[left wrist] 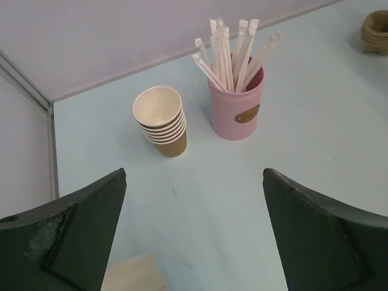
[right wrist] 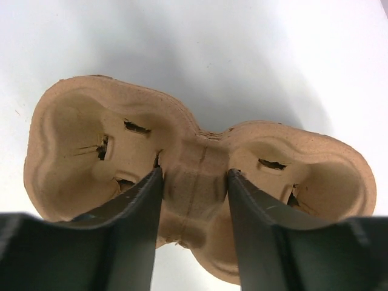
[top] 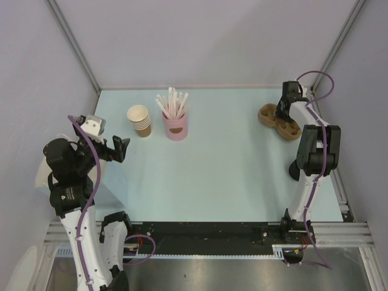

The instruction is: Pack the takeout coffee

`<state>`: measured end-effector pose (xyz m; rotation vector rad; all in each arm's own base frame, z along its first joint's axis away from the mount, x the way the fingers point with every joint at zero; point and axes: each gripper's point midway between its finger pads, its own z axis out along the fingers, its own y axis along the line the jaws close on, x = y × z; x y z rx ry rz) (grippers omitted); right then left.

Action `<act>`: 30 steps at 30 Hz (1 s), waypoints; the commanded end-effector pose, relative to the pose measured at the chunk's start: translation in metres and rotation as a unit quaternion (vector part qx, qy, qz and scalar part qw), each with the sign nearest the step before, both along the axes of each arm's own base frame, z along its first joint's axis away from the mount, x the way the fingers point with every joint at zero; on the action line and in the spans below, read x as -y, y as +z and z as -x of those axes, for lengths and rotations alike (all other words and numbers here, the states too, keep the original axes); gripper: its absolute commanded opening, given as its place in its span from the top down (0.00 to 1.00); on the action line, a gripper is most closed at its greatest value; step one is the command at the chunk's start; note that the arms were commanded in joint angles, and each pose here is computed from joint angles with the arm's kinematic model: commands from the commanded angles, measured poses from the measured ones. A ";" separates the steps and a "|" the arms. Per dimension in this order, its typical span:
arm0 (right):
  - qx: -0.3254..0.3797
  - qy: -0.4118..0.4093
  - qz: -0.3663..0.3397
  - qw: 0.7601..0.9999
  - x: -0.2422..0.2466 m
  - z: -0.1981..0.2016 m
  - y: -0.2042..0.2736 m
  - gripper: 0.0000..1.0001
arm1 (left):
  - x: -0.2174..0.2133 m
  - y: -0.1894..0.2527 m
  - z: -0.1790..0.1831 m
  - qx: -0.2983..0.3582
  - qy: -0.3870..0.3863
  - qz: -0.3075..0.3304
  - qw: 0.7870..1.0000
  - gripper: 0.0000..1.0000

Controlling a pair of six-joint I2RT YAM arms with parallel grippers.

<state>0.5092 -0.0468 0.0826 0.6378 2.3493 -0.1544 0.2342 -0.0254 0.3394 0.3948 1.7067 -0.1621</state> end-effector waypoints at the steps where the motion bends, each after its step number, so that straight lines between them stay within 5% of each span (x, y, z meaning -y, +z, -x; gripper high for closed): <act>1: 0.022 0.003 0.005 1.000 -0.003 -0.010 0.019 0.56 | 0.002 0.007 0.000 0.018 -0.006 0.002 1.000 0.01; 8: 0.027 0.017 0.012 0.999 0.000 -0.017 0.026 0.77 | 0.002 0.006 0.000 0.017 -0.006 0.003 1.000 0.00; 20: -0.020 0.152 0.066 0.986 0.015 -0.062 0.014 0.82 | 0.002 0.006 0.000 0.016 -0.006 0.005 1.000 0.01; 30: 0.016 0.262 0.100 0.960 0.012 -0.088 0.039 0.82 | 0.001 0.005 -0.001 0.014 -0.005 0.008 1.000 0.00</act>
